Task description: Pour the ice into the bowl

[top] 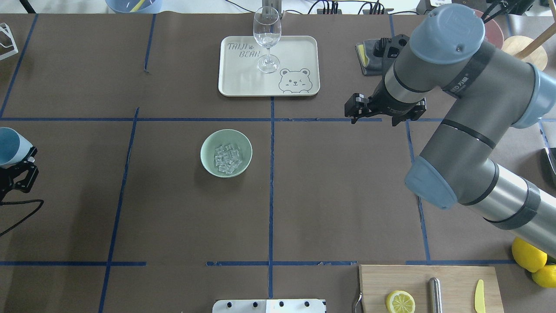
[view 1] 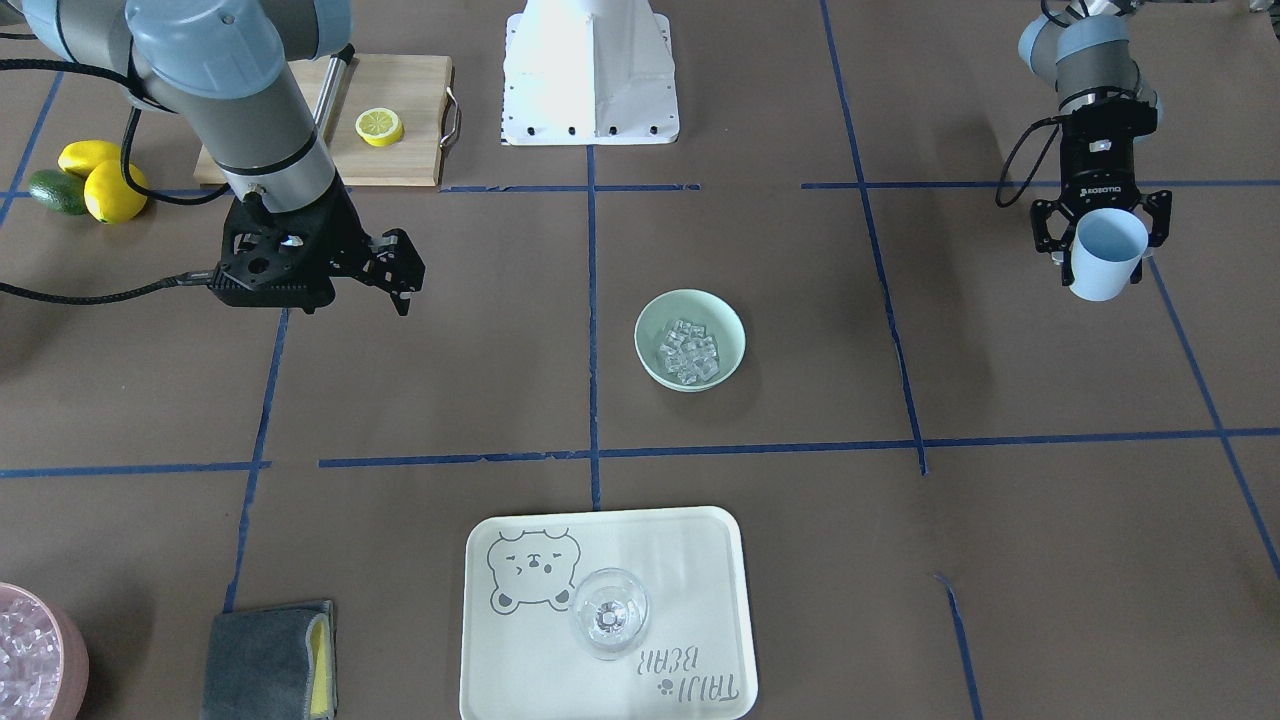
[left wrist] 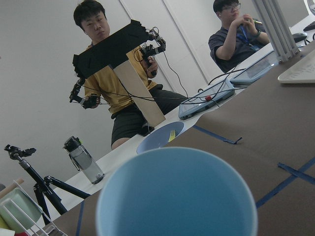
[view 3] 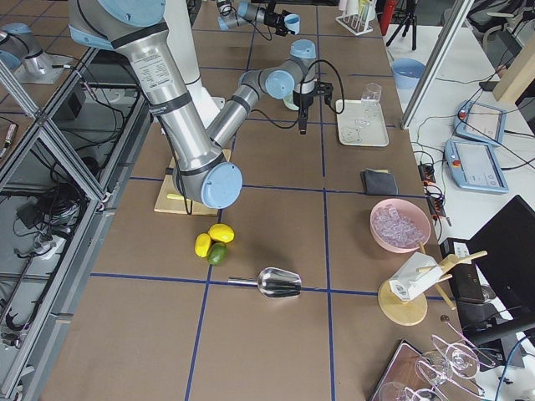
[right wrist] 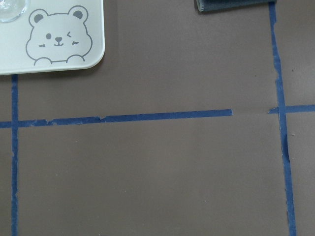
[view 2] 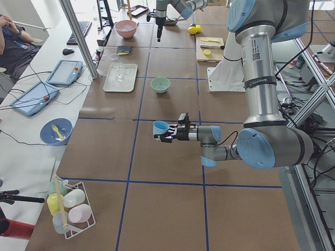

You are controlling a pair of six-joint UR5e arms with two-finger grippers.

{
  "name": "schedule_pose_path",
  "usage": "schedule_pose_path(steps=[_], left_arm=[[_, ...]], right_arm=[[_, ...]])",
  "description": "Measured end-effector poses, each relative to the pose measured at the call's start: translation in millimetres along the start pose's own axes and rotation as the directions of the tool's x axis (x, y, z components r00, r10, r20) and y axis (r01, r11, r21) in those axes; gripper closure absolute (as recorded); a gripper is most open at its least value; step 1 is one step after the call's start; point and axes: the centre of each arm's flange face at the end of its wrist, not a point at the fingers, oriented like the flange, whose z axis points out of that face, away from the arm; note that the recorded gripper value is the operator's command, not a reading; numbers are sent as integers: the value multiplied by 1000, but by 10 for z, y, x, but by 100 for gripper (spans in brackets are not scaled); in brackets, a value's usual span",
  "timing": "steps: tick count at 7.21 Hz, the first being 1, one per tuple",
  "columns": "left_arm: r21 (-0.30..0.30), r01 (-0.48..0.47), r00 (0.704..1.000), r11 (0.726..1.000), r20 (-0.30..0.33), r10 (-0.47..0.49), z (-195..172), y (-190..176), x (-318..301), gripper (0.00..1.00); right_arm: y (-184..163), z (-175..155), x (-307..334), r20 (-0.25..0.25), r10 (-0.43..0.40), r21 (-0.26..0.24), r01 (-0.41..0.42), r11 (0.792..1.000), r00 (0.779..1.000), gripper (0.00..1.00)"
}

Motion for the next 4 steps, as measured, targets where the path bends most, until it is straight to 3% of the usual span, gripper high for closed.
schedule_pose_path(steps=[2,4], left_arm=[[10,133,990,991,43,-133,15,129,-85,100],[37,314,947,949,59,-315,58,167,-53,100]], right_arm=[[-1,-10,0,1,1,1,-1,1000,1000,0],[-1,-15,-1,2,2,2,-2,1000,1000,0]])
